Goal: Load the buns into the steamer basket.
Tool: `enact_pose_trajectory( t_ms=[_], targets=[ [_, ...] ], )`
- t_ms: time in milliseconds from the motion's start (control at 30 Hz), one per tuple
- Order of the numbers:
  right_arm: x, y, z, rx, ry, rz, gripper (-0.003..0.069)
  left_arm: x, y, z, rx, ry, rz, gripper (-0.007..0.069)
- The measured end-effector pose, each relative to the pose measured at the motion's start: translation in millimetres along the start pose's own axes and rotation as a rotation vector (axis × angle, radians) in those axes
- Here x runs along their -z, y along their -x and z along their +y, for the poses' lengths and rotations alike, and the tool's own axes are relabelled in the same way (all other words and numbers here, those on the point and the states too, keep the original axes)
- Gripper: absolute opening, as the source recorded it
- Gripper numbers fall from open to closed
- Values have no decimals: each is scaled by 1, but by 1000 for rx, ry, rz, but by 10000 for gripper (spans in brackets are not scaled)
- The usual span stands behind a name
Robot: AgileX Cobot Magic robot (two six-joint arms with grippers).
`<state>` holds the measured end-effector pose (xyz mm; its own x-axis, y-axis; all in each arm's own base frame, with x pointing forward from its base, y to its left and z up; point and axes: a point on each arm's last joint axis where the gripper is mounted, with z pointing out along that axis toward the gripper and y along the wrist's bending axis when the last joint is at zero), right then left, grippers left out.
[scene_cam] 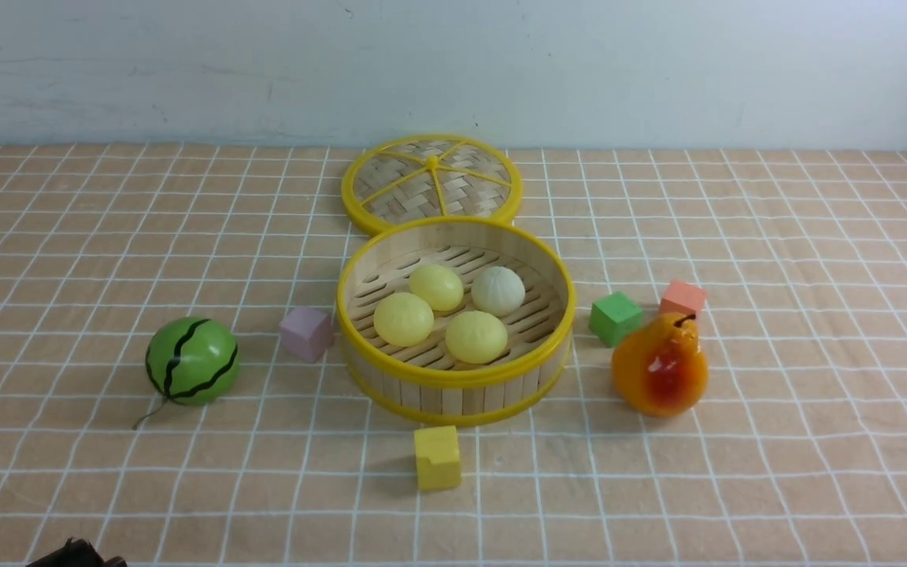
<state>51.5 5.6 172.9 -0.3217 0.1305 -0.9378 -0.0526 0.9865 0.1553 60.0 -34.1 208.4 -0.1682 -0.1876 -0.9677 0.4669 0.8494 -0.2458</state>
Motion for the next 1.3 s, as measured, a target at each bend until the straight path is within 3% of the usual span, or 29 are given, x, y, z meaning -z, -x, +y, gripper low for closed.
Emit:
enact_pose_trajectory(
  t_ms=[67,200,300,333,400,1300],
  targets=[
    [0,0,0,0,0,0,65,2,1,3,6,44,-36,226],
    [0,0,0,0,0,0,73,13,2,15,62,235,-120,141],
    [0,0,0,0,0,0,76,15,-8,21,72,331,-75,68],
    [0,0,0,0,0,1,80,16,-17,24,85,376,-16,4],
    [0,0,0,0,0,1,83,17,-28,27,107,415,82,-13],
    [0,0,0,0,0,1,117,17,-34,27,162,430,127,-13]
  ],
)
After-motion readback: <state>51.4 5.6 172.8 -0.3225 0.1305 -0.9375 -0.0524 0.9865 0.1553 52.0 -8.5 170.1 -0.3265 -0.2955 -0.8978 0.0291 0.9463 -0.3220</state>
